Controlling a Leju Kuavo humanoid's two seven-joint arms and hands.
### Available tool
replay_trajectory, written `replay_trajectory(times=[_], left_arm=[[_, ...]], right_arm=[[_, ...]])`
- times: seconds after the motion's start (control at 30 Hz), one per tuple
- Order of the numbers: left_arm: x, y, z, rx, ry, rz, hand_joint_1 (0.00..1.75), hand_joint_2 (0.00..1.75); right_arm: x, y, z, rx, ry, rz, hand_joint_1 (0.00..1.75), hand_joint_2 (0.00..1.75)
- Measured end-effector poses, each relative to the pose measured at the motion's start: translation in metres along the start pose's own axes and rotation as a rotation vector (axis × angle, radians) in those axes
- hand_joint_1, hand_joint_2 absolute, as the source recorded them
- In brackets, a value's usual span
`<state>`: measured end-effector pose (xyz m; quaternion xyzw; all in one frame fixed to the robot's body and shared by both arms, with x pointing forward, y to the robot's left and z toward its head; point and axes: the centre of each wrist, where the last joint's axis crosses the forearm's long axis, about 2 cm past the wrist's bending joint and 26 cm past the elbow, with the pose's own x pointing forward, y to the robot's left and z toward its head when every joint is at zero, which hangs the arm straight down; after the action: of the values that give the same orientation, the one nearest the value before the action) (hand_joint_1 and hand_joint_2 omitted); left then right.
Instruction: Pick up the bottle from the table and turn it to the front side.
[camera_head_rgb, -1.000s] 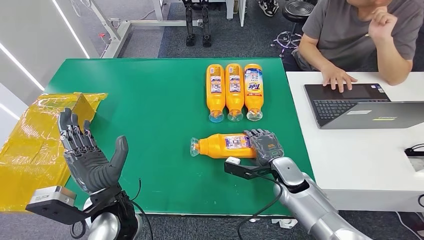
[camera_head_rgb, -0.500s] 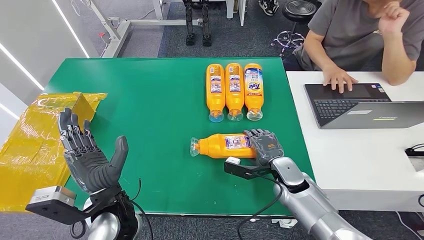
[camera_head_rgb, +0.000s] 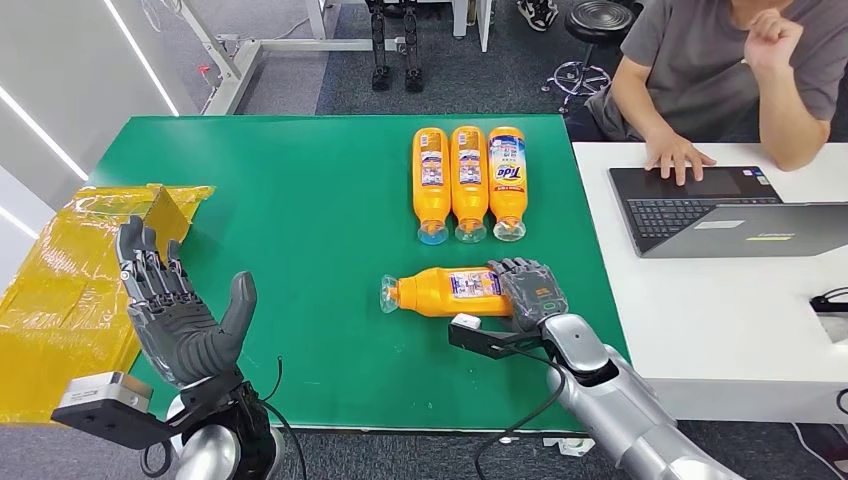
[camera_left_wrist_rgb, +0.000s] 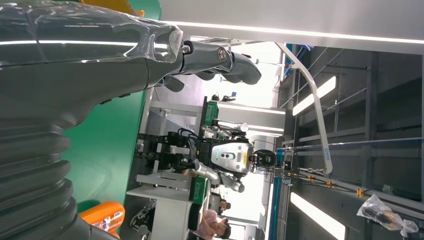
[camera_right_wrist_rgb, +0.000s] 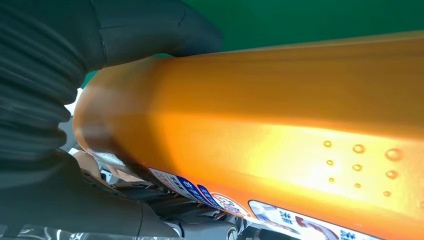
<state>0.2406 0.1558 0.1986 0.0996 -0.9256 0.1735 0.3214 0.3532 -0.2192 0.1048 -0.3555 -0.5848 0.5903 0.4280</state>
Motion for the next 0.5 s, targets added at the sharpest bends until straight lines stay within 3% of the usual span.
replay_trajectory(times=[0.5], left_arm=[[0.0,0.0,0.0,0.0,0.0,0.0,0.0,1.75]], right_arm=[[0.0,0.0,0.0,0.0,0.0,0.0,1.75,1.75]])
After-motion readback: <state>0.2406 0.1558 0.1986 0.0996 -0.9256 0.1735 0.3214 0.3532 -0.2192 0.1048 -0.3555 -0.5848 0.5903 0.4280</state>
